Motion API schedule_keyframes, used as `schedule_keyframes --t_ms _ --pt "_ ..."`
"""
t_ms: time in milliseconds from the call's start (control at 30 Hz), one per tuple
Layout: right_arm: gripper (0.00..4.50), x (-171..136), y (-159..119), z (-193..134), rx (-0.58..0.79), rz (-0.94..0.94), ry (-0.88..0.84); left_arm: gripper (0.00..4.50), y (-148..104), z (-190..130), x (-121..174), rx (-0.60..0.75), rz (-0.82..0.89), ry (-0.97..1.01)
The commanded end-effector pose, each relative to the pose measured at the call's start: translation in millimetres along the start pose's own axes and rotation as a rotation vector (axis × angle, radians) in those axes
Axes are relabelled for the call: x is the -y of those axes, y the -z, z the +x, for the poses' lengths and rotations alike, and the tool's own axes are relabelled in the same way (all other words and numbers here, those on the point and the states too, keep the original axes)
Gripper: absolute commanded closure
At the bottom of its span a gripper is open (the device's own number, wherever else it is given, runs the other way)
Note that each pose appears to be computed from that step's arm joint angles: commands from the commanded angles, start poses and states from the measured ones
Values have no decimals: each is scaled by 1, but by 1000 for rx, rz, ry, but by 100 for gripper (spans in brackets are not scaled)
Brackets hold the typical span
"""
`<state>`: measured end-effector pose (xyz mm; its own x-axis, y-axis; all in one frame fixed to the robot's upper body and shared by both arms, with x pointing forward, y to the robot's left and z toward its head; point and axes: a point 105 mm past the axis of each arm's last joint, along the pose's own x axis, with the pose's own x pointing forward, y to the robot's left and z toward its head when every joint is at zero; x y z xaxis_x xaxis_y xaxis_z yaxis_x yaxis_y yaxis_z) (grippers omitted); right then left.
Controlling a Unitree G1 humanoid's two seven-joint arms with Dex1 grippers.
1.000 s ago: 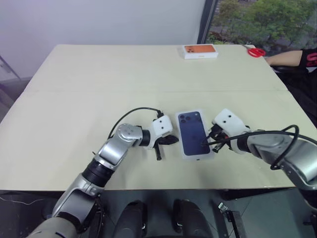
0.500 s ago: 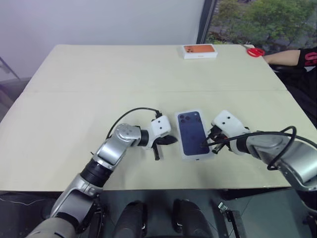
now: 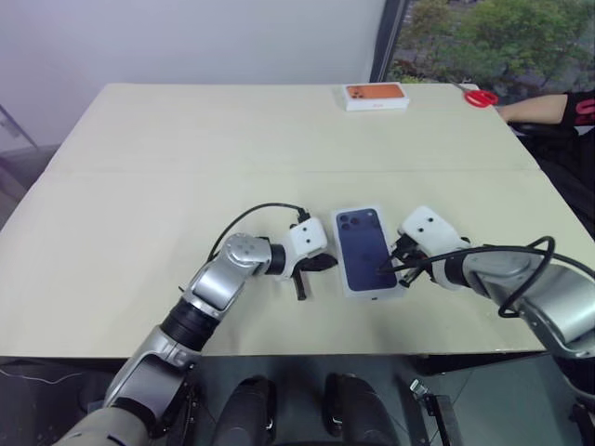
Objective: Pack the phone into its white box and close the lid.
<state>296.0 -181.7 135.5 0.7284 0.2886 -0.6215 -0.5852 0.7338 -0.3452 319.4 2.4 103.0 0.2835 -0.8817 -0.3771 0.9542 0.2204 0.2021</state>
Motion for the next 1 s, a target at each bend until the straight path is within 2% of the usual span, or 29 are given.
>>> schedule_keyframes --t_ms 33,467,800,1000 --pt "447 1 -11 -7 53 -15 18 450 -23 3 0 80 55 -8" --pt "447 -2 -4 -7 32 -13 14 450 -34 5 0 126 41 -14" --pt "447 -1 0 -5 18 -10 18 450 -31 6 2 110 51 -3" --pt "447 15 -2 -20 53 -39 97 450 -30 -18 -9 139 -30 -10"
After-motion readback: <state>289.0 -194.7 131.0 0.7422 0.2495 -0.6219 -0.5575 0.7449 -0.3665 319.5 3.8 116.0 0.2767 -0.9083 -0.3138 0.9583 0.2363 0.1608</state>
